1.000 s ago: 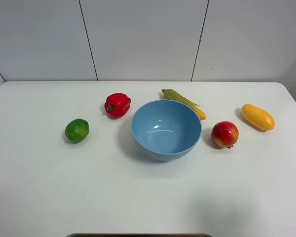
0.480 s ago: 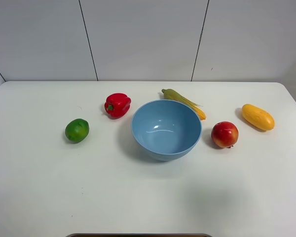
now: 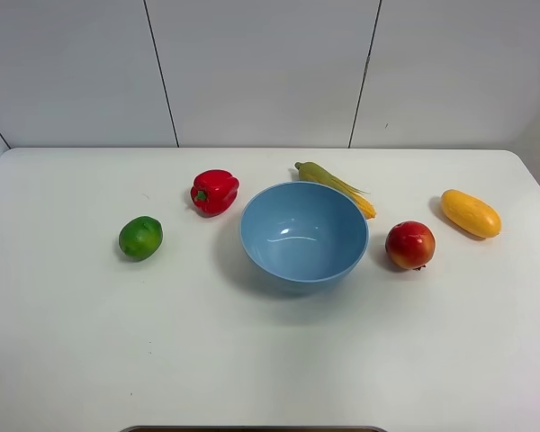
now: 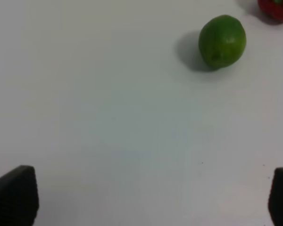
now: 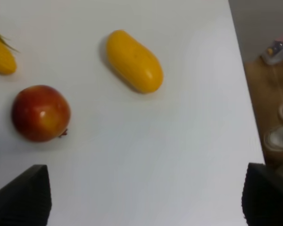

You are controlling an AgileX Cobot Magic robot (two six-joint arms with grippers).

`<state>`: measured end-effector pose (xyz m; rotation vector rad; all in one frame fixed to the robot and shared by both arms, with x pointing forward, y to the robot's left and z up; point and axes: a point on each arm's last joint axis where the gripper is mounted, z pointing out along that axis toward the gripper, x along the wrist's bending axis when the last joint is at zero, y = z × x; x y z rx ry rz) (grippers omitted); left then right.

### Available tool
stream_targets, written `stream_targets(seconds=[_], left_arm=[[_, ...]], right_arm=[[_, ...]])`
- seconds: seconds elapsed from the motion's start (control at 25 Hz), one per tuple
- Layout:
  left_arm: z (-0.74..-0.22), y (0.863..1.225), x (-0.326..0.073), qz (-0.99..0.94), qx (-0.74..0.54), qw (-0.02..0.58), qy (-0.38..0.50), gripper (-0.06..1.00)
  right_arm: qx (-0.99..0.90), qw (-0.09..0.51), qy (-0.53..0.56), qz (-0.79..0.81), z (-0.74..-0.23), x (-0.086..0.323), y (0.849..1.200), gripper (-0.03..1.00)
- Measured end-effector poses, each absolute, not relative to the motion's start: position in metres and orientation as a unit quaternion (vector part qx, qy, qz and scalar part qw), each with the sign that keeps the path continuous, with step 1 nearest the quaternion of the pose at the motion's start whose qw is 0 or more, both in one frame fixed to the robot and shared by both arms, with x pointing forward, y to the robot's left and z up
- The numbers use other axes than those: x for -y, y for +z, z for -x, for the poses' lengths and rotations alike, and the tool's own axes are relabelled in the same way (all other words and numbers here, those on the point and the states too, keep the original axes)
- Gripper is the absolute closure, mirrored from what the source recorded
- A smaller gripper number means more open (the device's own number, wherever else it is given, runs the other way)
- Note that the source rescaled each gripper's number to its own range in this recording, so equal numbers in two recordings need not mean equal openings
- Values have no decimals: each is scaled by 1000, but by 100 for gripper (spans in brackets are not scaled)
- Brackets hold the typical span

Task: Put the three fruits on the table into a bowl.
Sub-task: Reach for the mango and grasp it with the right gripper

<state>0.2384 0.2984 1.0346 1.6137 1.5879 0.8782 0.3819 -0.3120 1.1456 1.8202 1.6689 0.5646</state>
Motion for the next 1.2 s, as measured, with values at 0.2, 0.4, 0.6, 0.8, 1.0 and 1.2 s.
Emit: stream_targets(seconds=[0.2,0.4,0.6,0.8,1.0,1.2], left_arm=[[-238,1035,-298,-623,-613,349,339,-6],[-238,1035,-298,-623,-613,349,339,-6],[-238,1035,-298,-623,-613,349,339,-6],[-238,1035,-298,-623,-613,349,339,-6],[-238,1035,-298,-623,-613,349,339,-6],[-238,1035,-298,-623,-613,349,339,-6]], right_arm=[[-646,272,171,-693,-439,313,1141,53],[-661,249,133,-696,-493,315,1129,52],[-652,224,107,-716,-542,332,1112,42],[-643,174,79,-742,-574,360,1074,36],[-663,105,44,-740,-594,380,1020,36],[-703,66,20,-708,-609,382,975,28]])
